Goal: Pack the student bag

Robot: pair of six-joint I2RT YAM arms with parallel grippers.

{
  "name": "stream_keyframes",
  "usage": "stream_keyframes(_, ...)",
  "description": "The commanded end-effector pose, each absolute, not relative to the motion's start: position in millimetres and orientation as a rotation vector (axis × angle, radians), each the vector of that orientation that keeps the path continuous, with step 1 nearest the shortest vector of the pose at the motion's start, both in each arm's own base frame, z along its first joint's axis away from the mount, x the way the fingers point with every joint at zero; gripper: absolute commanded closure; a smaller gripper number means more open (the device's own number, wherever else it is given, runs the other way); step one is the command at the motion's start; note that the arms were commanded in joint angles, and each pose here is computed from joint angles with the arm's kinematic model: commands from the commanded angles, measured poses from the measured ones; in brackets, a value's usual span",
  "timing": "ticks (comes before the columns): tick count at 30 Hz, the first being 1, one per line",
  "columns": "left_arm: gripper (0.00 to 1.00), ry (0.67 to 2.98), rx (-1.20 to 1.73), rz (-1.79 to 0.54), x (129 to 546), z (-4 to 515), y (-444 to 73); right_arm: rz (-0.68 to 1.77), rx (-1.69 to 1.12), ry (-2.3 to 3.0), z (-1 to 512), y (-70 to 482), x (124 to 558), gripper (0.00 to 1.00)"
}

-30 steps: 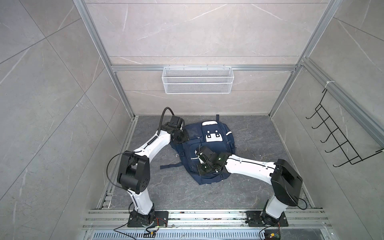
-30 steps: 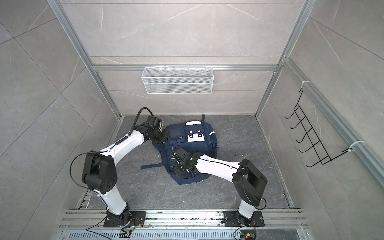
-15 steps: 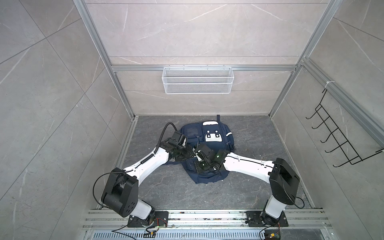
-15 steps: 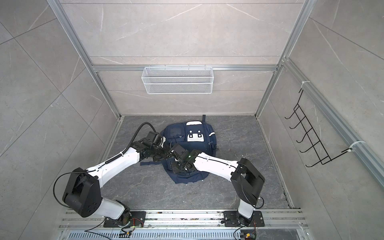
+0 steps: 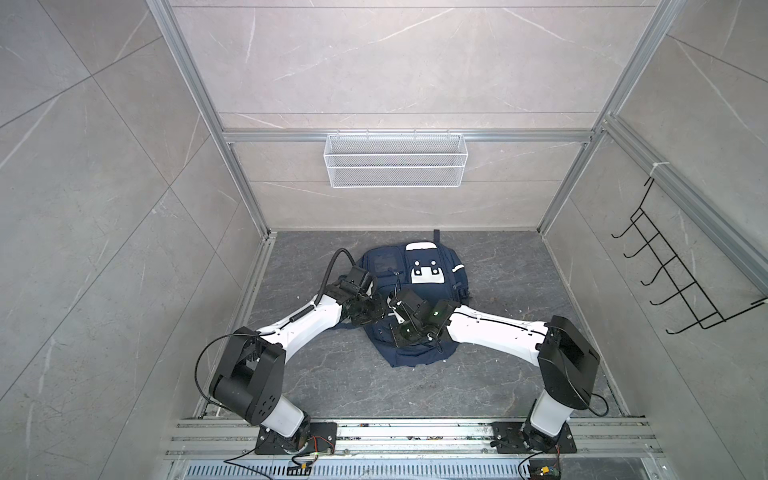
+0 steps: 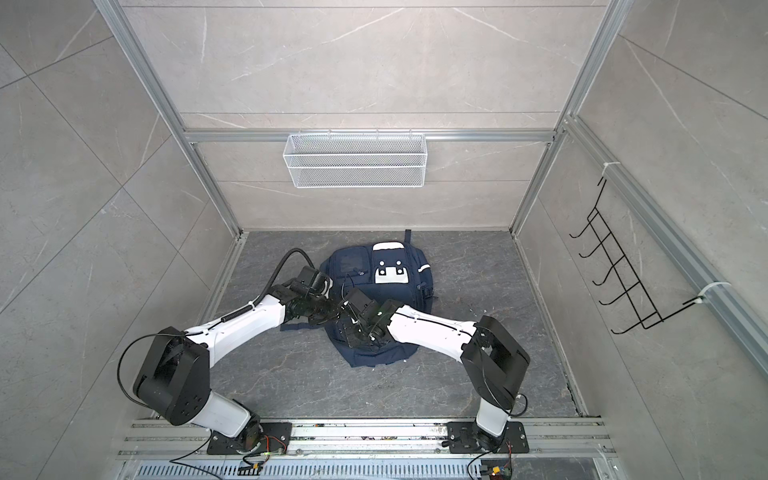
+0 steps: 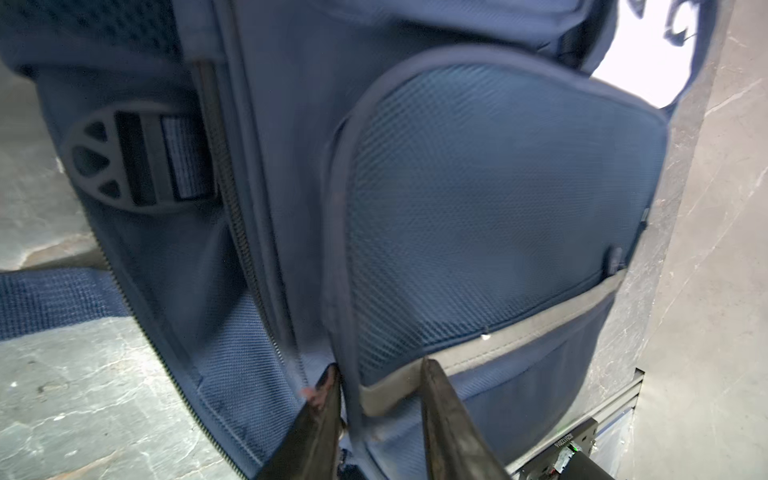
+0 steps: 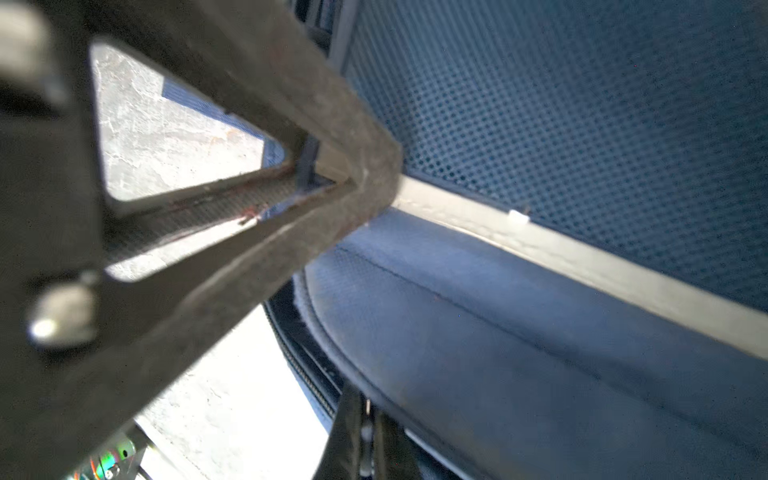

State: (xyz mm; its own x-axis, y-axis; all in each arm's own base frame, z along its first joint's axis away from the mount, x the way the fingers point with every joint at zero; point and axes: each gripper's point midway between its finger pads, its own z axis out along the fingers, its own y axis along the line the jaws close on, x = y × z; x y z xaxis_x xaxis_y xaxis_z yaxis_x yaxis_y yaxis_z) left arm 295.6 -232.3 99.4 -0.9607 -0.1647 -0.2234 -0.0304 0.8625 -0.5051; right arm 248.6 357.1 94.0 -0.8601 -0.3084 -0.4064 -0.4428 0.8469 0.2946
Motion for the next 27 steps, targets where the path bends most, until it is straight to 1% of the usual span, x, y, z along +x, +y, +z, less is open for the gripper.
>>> stream_keyframes(1, 0.64, 2.738, -0.141, -0.809, 293, 110, -238, 0.554, -0.564, 2.65, 105, 355, 247, 1.0)
stream_keyframes(5, 0.63, 2.734, -0.152, -0.811, 291, 109, -236, 0.553, -0.564, 2.648, 107, 354, 247, 1.0)
stream_keyframes(7, 0.64, 2.731, -0.154, -0.814, 292, 107, -237, 0.557, -0.564, 2.646, 108, 354, 247, 1.0)
stream_keyframes(8, 0.68, 2.733, -0.154, -0.817, 293, 106, -238, 0.559, -0.566, 2.648, 107, 355, 246, 1.0)
stream_keyframes(12, 0.97, 2.718, -0.145, -0.831, 299, 110, -242, 0.535, -0.56, 2.652, 107, 350, 246, 1.0)
stream_keyframes(13, 1.0, 2.715, -0.139, -0.813, 301, 112, -241, 0.519, -0.555, 2.653, 107, 347, 246, 1.0)
stream_keyframes(17, 1.0, 2.702, -0.117, -0.725, 312, 121, -226, 0.457, -0.541, 2.661, 105, 330, 244, 1.0)
stream_keyframes(20, 1.0, 2.69, -0.164, -0.703, 323, 122, -207, 0.398, -0.523, 2.677, 101, 310, 242, 1.0)
stream_keyframes(23, 1.0, 2.673, -0.218, -0.676, 332, 122, -185, 0.32, -0.461, 2.7, 96, 274, 247, 1.0)
stream_keyframes(27, 1.0, 2.652, -0.285, -0.649, 344, 123, -161, 0.27, -0.28, 2.752, 86, 210, 260, 1.0)
